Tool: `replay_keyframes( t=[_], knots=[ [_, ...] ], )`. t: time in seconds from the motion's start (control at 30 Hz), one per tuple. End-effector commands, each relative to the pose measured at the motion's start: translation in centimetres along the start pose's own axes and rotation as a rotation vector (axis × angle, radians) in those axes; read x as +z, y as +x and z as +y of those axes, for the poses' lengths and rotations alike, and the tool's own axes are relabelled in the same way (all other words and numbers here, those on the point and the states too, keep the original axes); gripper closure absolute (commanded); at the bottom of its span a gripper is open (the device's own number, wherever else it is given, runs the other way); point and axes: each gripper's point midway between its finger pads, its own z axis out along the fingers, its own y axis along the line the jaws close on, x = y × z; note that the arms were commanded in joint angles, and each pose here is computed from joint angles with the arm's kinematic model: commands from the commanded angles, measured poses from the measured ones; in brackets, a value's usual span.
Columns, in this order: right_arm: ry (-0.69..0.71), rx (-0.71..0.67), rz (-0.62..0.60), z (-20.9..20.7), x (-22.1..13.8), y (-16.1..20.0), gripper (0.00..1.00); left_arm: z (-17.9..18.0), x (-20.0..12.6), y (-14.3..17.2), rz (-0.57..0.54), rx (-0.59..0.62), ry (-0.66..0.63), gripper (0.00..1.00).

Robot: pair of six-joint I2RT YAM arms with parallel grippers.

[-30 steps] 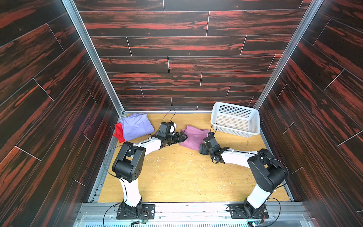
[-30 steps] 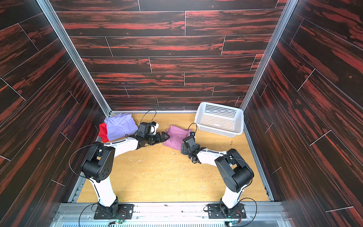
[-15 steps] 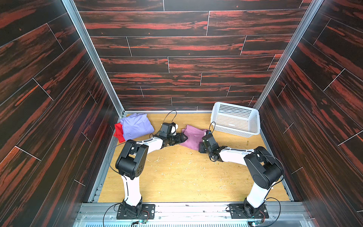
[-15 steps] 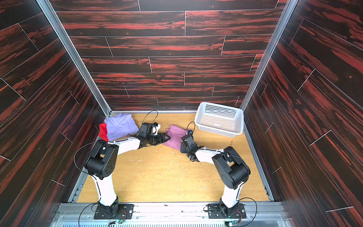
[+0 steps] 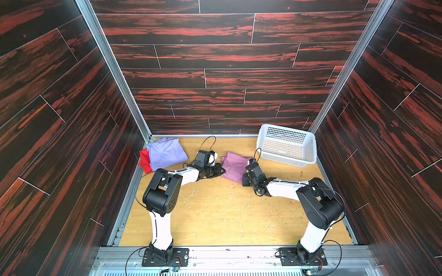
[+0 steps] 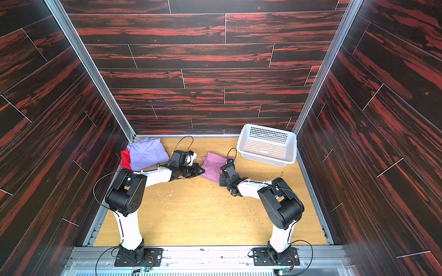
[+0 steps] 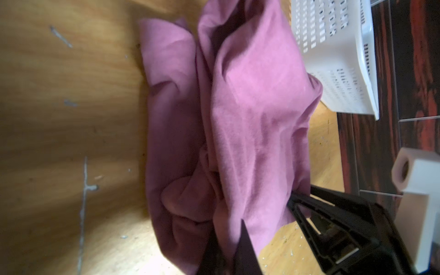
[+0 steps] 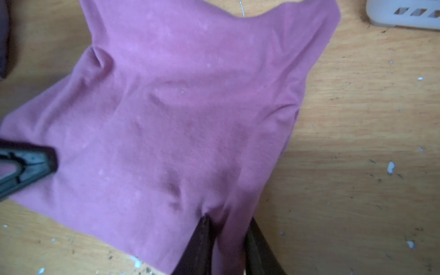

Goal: Fold and stack t-shirts
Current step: Move the T-shirt to the center of the board.

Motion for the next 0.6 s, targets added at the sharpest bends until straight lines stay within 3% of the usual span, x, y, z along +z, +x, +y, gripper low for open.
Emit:
replay_keyframes(
  t=[0.0, 0.2, 0.57],
  knots=[
    [-0.004, -0.016, 0.027, 0.2, 0.1, 0.7, 0.78, 0.5, -0.2, 1.6, 0.043, 0.000, -0.008, 1.00],
    [-0.001, -0.019, 0.070, 0.1, -0.4, 1.8, 0.84, 1.6, -0.4, 4.5, 0.098, -0.039, -0.031, 1.00],
    [0.020, -0.074, 0.187, 1.1, -3.6, 6.5, 0.85, 2.9, -2.5, 11.0, 0.202, -0.059, -0.114, 1.00]
  ],
)
